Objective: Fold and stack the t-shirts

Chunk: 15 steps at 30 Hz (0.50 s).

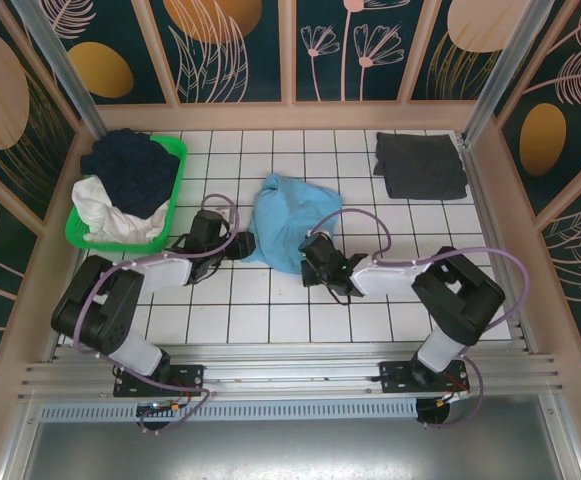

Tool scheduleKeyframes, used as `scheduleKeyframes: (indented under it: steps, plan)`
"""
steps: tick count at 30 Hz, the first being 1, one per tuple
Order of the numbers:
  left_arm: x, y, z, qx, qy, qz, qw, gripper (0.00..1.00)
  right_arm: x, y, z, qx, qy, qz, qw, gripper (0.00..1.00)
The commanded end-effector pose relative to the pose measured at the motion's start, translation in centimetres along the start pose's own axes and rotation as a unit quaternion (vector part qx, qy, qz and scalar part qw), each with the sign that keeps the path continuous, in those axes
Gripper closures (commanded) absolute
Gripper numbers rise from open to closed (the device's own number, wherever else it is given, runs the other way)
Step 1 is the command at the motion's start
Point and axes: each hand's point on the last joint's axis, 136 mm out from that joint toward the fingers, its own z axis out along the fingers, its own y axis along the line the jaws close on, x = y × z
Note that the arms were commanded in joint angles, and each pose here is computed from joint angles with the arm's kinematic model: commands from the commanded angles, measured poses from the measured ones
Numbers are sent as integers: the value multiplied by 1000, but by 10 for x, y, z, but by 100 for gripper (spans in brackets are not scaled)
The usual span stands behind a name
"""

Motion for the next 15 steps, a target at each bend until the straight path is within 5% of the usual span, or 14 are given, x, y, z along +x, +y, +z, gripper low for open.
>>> scheduleKeyframes:
  steps: [1,5,10,15]
  plan:
    - [-20,-8,-22,3,-38,30,999,37,-54,-18,-47,29,-77,4,997,100]
    - [-35,-14,-38,8,-74,39,996,38,-133,-37,-128,7,-197,35,980,100]
    - [-48,-30,-51,42,-96,35,994,38,-233,-73,-249,-35,-378,77,922,100]
    - [-55,-41,-71,64,-120,33,990,38,-291,-16,-287,-147,-400,22,904,100]
